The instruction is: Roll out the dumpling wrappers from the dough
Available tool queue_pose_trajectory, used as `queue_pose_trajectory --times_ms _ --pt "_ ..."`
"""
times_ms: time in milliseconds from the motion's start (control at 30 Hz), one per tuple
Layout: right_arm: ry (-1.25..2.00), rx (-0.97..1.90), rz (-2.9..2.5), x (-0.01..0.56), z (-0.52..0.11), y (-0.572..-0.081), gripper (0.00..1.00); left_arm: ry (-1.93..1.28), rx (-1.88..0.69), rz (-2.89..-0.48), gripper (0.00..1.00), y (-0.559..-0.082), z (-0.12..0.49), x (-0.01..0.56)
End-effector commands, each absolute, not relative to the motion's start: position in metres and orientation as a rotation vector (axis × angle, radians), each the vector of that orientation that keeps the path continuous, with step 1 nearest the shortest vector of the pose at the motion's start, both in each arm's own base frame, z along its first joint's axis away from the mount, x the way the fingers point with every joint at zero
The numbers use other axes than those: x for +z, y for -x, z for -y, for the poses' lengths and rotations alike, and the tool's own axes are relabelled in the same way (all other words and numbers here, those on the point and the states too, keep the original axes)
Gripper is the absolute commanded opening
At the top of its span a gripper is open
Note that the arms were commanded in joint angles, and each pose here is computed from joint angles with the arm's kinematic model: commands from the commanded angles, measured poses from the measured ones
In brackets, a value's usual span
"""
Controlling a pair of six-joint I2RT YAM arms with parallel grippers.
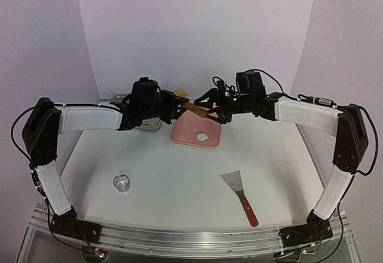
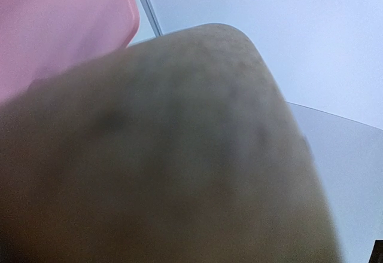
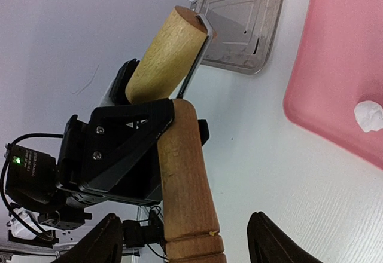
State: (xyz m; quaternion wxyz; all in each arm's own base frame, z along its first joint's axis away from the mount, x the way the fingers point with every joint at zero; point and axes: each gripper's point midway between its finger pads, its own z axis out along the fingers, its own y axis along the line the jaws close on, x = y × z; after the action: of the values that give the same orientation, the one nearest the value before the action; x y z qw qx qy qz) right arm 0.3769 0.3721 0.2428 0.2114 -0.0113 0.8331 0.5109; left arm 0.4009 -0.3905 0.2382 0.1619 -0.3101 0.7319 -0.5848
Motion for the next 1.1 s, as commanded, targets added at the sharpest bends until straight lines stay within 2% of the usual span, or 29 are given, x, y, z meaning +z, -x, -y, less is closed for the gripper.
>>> queue_pose_trajectory --times_ms 0,267,700,1067 --pt "0.043 1.544 -2.268 0.253 -0.388 -0.38 0.69 0.824 -1.794 -1.854 0.0 -0.404 0.377 0.303" --pt "-0.016 1.659 -2.22 0.258 -0.401 -0.391 0.56 0.831 -1.747 -1.814 0.0 -0.407 0.369 0.305" --pt "-0.08 1.819 -2.15 0.266 -0.416 -0.401 0.48 0.819 -1.688 -1.781 0.0 -0.411 0.361 0.306" --pt "-0.106 1.824 -2.152 0.263 -0.418 -0.406 0.39 0.784 -1.607 -1.777 0.0 -0.419 0.36 0.304"
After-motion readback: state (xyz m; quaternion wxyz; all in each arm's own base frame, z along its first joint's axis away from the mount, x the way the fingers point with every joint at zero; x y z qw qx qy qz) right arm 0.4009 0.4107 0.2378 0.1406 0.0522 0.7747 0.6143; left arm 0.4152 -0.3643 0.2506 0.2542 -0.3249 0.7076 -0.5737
